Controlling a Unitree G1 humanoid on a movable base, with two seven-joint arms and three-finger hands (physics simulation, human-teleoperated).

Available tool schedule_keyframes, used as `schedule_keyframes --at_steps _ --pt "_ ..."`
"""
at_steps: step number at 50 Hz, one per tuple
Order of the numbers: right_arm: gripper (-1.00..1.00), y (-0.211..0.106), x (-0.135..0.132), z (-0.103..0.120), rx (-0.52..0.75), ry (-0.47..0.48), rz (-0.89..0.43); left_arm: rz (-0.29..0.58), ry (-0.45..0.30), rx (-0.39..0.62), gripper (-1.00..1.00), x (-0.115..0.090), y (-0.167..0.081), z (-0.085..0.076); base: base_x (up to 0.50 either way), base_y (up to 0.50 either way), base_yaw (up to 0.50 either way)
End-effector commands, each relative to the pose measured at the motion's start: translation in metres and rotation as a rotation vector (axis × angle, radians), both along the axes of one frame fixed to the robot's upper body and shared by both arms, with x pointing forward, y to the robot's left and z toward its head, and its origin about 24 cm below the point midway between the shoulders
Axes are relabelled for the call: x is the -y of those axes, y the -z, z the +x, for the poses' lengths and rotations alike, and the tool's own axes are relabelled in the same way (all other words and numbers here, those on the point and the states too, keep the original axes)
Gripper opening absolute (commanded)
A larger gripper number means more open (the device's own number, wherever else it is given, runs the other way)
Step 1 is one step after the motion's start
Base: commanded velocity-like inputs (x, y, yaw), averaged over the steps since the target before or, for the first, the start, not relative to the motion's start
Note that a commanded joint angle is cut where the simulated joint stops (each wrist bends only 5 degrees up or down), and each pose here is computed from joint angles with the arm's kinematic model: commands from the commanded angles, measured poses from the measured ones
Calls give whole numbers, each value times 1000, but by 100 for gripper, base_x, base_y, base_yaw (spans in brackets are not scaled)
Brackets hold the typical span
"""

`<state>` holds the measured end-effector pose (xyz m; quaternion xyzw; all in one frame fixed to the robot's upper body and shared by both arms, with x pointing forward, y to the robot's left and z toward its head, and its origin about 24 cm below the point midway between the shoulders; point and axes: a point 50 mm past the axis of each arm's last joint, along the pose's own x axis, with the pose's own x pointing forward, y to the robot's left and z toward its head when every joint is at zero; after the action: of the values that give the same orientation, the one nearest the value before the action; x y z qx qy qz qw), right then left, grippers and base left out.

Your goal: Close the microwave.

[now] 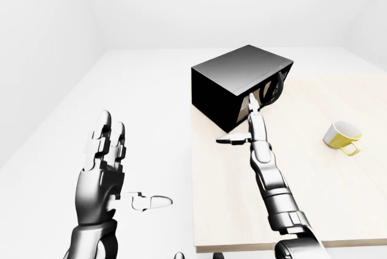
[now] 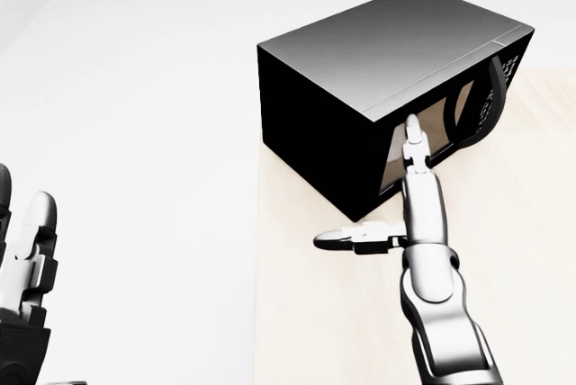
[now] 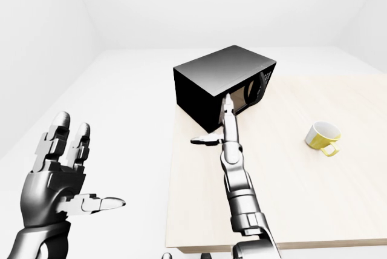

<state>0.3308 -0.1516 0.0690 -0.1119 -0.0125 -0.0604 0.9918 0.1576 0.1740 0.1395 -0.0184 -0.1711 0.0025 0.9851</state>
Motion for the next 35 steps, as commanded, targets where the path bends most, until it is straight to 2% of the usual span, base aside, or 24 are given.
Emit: schedule_keyframes --at_steps 1,6,10,18,35 --pt "100 -5 13 -55 58 24 38 3 -6 -9 100 0 3 4 0 0 0" --pt "100 1 21 -73 46 65 51 4 -8 -19 100 1 5 7 0 0 0" --pt "100 5 22 -78 36 77 68 4 -8 -11 100 0 3 6 0 0 0" --pt "100 10 12 -80 18 45 69 4 -6 -24 100 1 6 7 0 0 0" --pt "100 9 9 -81 30 43 62 5 -3 -28 100 1 7 5 0 0 0"
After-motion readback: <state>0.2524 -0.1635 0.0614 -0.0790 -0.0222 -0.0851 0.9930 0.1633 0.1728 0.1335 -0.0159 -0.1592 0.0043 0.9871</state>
